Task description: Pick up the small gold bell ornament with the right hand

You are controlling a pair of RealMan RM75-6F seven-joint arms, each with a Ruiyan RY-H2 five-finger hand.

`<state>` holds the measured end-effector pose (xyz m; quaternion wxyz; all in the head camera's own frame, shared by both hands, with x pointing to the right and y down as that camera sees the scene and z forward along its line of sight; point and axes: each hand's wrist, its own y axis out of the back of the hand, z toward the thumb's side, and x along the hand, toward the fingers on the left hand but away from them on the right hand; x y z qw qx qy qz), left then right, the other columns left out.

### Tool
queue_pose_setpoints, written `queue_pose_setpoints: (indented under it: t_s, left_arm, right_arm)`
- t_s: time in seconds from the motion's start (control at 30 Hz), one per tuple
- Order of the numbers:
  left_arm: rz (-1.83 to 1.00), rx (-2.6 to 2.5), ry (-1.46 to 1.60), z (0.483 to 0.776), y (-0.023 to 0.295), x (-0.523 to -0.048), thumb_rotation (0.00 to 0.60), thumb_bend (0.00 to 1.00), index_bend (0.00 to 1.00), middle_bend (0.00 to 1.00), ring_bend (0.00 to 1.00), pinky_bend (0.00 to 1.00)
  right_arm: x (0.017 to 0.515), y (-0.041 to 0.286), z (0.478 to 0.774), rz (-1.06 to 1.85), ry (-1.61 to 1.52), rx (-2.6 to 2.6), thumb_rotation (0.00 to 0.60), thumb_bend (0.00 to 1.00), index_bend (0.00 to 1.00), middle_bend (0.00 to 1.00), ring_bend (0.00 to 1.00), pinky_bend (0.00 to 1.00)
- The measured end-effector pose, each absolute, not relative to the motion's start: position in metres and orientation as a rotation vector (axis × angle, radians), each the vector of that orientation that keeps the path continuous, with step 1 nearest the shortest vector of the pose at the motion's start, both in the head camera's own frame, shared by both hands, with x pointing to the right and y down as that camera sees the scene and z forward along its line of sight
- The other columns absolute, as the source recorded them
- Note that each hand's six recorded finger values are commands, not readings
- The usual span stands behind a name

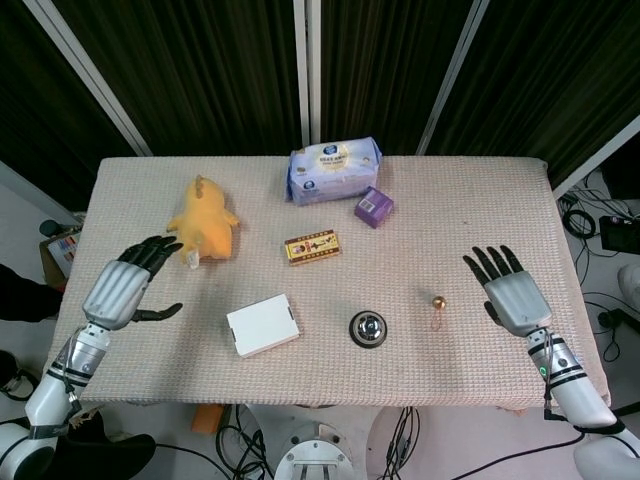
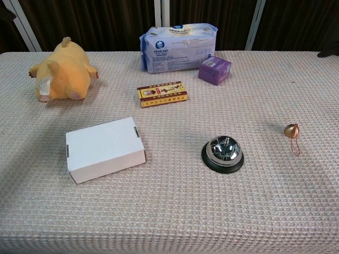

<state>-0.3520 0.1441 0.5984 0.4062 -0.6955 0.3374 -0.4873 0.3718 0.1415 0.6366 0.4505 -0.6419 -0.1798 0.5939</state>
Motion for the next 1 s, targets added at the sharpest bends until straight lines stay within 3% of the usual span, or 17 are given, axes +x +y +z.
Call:
queue_pose_setpoints:
  t_s: [0.2, 0.3, 0.57, 1.0]
  left_arm:
    - [-1.355, -1.567, 0.859, 0.604, 0.195, -0.396, 0.472, 0.18, 0.14, 0.11, 0.11, 0.23]
    - [-1.365, -1.562, 0.876, 0.606, 0.206, -0.402, 0.473, 0.18, 0.14, 0.11, 0.11, 0.23]
    - [-1.372, -1.584, 0.912, 0.612, 0.215, -0.410, 0.476, 0.18, 0.14, 0.11, 0.11, 0.23]
    - [-1.380, -1.601, 0.922, 0.615, 0.219, -0.413, 0.475, 0.18, 0.14, 0.11, 0.11, 0.23]
  right_arm:
    - [0.378, 0.153, 0.656, 1.514, -0.383, -1.604, 0.600, 0.25, 0.00, 0.00, 0.00, 0.00]
    - [0.373, 0.156, 0.664, 1.488, -0.389, -1.627, 0.600, 0.24, 0.01, 0.00, 0.00, 0.00]
    - [0.354, 0.157, 0.686, 1.367, -0.446, -1.667, 0.600, 0.20, 0.22, 0.00, 0.00, 0.00]
    - [0.327, 0.156, 0.711, 1.268, -0.530, -1.667, 0.600, 0.20, 0.36, 0.05, 0.00, 0.00]
